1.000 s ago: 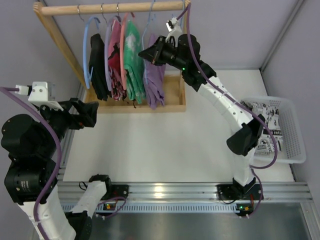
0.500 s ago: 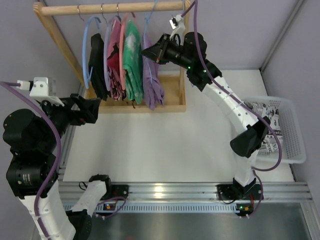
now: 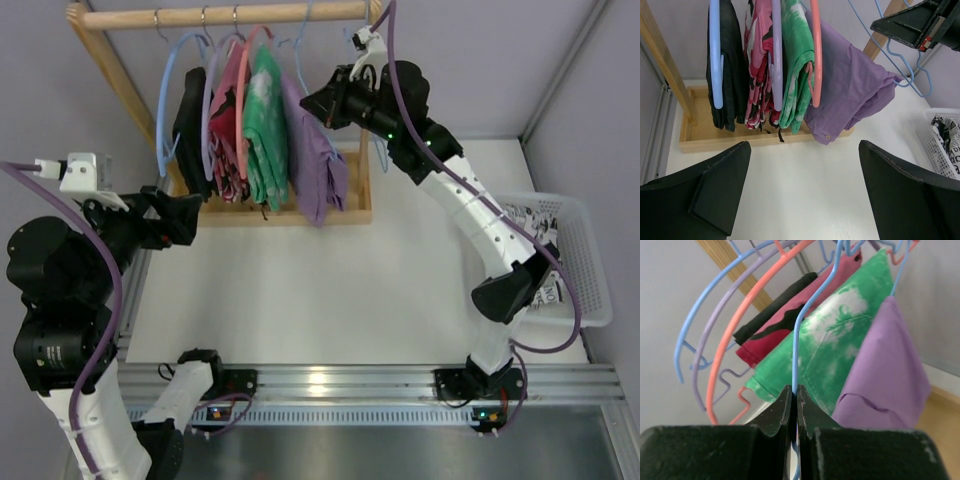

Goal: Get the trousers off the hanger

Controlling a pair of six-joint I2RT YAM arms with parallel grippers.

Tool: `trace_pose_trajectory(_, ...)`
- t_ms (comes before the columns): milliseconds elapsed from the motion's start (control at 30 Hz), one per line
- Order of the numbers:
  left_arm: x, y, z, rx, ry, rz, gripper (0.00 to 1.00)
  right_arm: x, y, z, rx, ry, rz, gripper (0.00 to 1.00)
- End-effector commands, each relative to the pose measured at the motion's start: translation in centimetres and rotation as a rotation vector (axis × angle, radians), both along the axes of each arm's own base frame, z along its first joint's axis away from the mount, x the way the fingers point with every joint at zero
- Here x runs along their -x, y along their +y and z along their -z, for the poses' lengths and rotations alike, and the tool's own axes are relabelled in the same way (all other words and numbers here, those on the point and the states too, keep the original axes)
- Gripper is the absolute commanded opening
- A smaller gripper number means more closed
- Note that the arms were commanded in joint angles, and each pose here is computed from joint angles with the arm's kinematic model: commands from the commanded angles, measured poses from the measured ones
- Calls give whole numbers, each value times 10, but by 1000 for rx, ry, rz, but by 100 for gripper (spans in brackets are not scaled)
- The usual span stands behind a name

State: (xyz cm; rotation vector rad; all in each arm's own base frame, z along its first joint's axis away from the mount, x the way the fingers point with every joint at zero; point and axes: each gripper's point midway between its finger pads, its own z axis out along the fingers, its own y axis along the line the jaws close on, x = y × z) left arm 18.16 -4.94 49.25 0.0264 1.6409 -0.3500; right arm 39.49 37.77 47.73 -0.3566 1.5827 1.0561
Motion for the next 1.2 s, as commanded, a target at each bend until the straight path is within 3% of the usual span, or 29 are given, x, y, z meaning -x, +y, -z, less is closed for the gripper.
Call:
trace_pose_trajectory(0, -11, -1, -10, 15, -37, 7, 95, 20, -69, -128, -132, -373, 203, 0)
trace_pose_trajectory(167, -12, -1, -10, 20, -36, 5, 95, 16, -74, -123, -68, -405, 242, 0)
trace_pose_trajectory(300, -13, -1, -11, 18, -38, 4, 95, 38, -73, -141, -126, -480, 166, 0)
trace_pose_trajectory(400, -12, 0, -12, 16, -46, 3, 95, 41, -81, -156, -138, -517, 208, 0)
trace_pose_trajectory(667, -14, -1, -15, 23, -53, 4, 95, 35, -80, -142, -108, -496, 221, 0)
trace_pose_trajectory(867, -10, -6, -19, 17, -71, 33, 95, 50, -89, -163, -148, -537, 221, 0)
trace_pose_trajectory(1000, -11, -16, -22, 26, -77, 96, 95, 63, -95, -160, -135, -542, 201, 0)
trace_pose_trajectory(1167, -6, -50, -40, 91, -115, 305, 93, 88, -106, -142, -104, -511, 164, 0)
